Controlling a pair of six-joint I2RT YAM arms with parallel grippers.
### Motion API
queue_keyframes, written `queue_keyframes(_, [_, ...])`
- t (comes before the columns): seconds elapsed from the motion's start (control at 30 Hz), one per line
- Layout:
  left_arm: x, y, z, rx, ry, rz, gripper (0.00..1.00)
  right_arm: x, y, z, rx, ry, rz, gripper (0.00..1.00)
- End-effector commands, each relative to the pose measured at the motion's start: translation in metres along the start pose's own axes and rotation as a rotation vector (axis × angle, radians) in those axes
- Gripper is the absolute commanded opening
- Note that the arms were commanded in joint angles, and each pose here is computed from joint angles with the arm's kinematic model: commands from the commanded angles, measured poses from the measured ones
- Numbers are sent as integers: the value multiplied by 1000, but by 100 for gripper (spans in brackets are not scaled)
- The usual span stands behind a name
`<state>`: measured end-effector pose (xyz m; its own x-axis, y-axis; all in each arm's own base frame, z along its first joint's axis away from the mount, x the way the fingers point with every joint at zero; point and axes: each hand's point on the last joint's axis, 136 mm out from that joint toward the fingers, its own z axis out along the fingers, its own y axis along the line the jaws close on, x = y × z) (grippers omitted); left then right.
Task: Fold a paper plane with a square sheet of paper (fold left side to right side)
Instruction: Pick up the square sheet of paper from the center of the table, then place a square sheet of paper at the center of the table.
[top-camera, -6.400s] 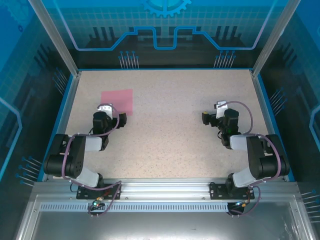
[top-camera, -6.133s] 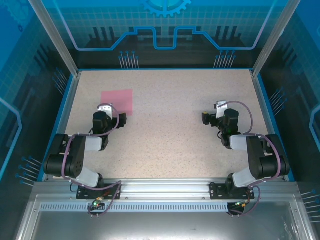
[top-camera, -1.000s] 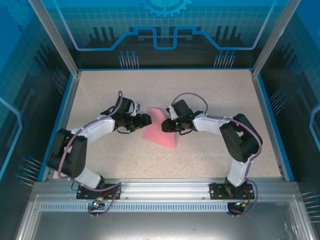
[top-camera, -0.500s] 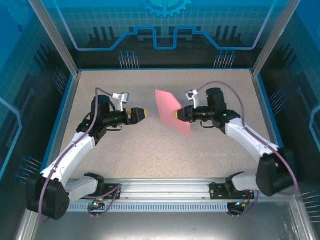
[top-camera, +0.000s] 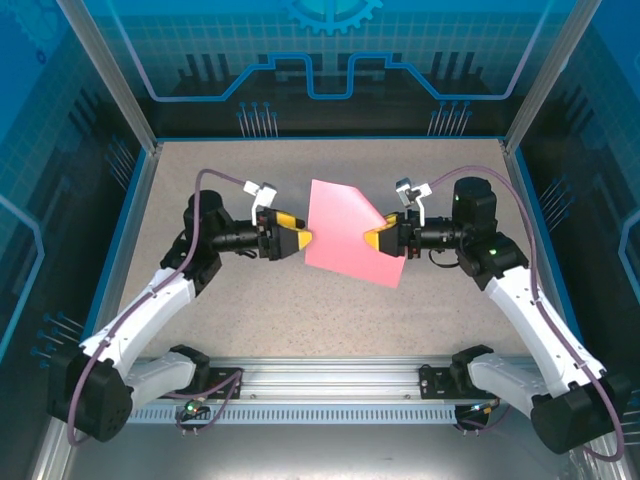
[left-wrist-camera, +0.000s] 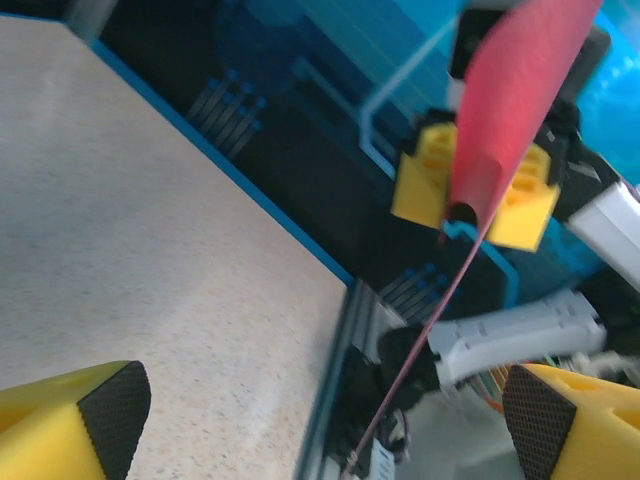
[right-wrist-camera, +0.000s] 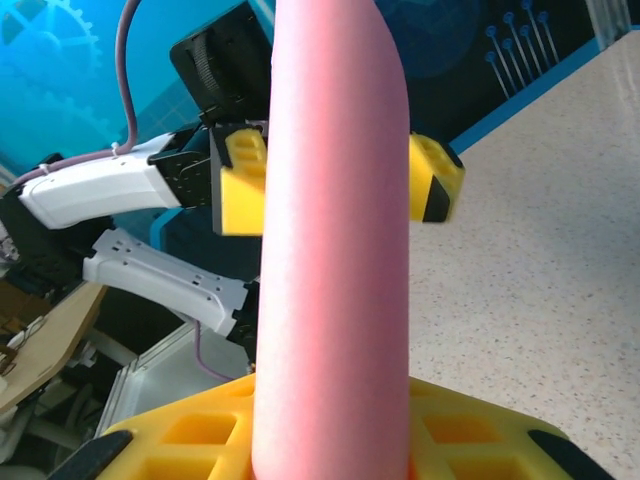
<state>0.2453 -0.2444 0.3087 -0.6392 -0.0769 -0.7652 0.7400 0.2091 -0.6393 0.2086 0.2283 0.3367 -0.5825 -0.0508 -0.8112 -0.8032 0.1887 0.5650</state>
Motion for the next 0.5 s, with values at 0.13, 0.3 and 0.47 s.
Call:
queue_keyframes(0.13, [-5, -36, 19, 147, 63, 116, 74, 6, 9, 0, 12, 39, 13, 31])
queue_keyframes(0.3, [0, -12, 26, 63, 64, 44, 12, 18, -24, -2, 162, 54, 46, 40])
queue_keyframes(0.47, [32, 39, 33, -82, 116, -129, 4, 43, -86, -21, 460, 114, 134, 62])
